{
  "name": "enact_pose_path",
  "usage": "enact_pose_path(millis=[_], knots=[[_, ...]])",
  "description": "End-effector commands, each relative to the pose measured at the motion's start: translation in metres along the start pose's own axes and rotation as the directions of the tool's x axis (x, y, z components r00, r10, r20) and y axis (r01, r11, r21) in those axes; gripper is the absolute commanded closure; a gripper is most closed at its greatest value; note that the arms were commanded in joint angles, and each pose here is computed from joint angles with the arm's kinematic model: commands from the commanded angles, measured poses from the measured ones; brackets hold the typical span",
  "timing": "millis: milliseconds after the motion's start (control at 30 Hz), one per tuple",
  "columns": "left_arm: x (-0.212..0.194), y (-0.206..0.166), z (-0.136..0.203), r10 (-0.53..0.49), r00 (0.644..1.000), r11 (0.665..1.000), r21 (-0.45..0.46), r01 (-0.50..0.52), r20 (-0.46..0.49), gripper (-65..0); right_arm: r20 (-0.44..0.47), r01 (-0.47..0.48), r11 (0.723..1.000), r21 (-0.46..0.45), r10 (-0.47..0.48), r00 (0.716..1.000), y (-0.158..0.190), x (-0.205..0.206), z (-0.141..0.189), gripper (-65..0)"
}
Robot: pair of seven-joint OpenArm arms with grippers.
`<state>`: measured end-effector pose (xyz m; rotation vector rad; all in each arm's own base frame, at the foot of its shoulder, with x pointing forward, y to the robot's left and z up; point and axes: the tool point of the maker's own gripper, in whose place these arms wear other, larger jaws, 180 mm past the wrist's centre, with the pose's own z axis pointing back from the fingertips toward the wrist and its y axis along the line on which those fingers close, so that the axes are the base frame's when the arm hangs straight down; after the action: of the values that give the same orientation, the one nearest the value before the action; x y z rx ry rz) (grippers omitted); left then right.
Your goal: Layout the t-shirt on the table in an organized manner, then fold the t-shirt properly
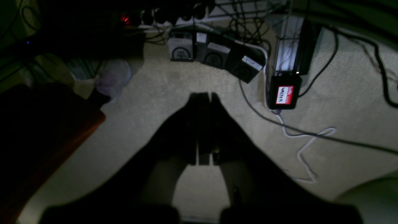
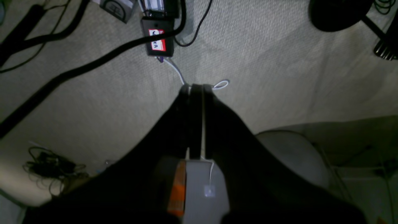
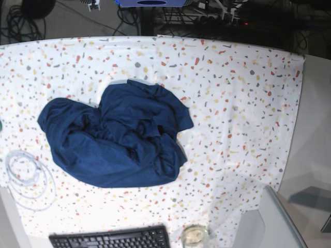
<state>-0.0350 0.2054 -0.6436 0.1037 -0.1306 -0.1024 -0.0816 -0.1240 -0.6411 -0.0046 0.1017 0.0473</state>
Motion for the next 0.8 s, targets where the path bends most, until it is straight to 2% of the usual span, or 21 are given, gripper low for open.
enact_pose_path(millis=[0, 333, 533, 667, 767], knots=[[-0.005, 0.001, 0.005, -0.014, 1.0, 1.0, 0.0, 0.014, 0.014, 0.0, -0.006, 0.007, 1.0, -0.007, -0.007, 1.0, -0.003, -0.009, 0.005, 0.0], [0.014, 0.035, 0.054, -0.115, 0.974, 0.993, 0.044, 0.108, 0.194, 0.0, 0.038, 0.015, 1.0, -0.013, -0.014, 0.999, -0.003, -0.037, 0.05, 0.0], [0.036, 0.052, 0.098, -0.196, 0.931, 0.981, 0.068, 0.184, 0.308, 0.0, 0.165, 0.112, 0.989, -0.099, -0.095, 0.982, -0.045, -0.028, 0.095, 0.0], [0.068, 0.048, 0.131, -0.236, 0.88, 0.971, 0.07, 0.227, 0.412, 0.0, 0.325, 0.127, 0.982, -0.137, -0.077, 0.943, -0.064, 0.008, 0.145, 0.0], [0.095, 0.037, 0.151, -0.23, 0.839, 0.971, 0.064, 0.229, 0.493, 0.0, 0.469, 0.127, 0.982, -0.142, -0.046, 0.882, -0.066, 0.054, 0.188, 0.0]])
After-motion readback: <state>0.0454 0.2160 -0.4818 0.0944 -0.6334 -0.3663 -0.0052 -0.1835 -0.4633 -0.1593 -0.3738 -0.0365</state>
